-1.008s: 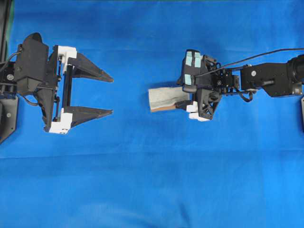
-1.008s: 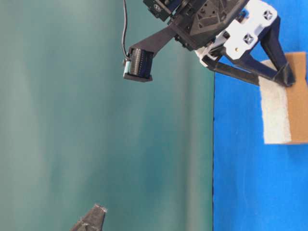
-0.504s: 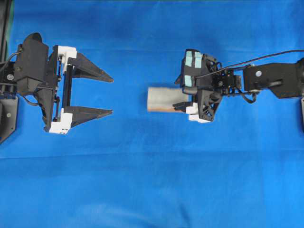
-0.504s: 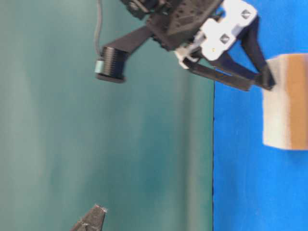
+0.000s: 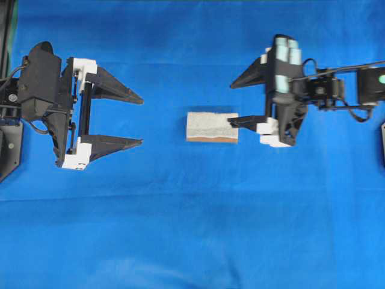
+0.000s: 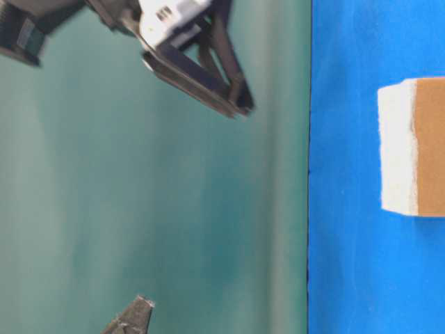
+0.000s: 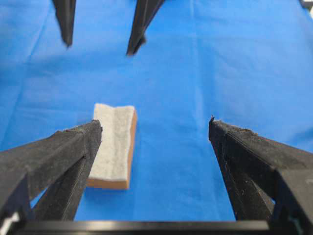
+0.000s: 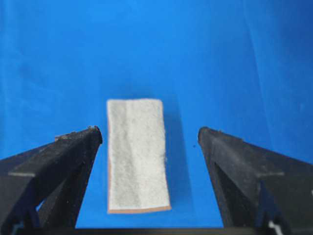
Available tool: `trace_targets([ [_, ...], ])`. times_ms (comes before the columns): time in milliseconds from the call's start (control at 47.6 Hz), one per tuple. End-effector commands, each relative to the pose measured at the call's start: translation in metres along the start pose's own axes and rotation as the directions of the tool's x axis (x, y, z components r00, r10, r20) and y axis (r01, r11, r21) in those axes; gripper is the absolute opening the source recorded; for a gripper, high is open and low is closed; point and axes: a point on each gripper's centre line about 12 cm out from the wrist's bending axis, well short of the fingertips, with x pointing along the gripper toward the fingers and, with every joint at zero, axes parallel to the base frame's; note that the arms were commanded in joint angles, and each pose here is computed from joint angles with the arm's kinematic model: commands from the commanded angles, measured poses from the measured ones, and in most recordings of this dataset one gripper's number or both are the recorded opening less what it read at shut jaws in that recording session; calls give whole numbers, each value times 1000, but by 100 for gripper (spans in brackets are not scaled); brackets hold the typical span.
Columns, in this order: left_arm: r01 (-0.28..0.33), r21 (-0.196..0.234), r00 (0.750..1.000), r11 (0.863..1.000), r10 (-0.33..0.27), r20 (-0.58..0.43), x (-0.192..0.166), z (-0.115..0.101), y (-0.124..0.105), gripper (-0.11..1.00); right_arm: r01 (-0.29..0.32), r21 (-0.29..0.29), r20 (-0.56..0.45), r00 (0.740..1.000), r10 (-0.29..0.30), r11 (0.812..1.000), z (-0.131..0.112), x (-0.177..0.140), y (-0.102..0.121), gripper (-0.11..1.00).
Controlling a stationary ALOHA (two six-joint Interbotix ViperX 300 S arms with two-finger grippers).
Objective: Hand over the sponge with the left arm and wipe it with the right arm.
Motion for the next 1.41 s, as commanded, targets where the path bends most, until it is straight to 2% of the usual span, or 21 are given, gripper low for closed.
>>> trace_targets([
  [0, 4, 1, 1000, 1000, -4, 17, 0, 5, -1, 90, -6, 1, 52, 999, 6, 1000, 10, -11, 1, 74],
  [504, 4, -1, 999, 1000, -4, 32, -3, 8, -1, 89, -13, 7, 99, 995, 12, 1000, 14, -19, 2, 74],
  [903, 9, 5, 995, 1000, -9, 99, -46, 18, -2, 89, -9, 10, 213, 977, 7, 1000, 6, -89, 1, 74],
  [1050, 8, 25, 995, 1000, -11, 104, -65, 18, -2, 89, -2, 13, 269, 963, -1, 1000, 0, -119, -1, 74],
  [1196, 4, 66, 991, 998, -13, 131, -84, 8, -1, 89, 4, 14, 300, 954, -8, 1000, -15, -141, -2, 74],
  [1385, 3, 71, 986, 998, -14, 167, -108, -11, 0, 89, 2, 29, 326, 945, -11, 1000, -46, -159, -2, 74],
])
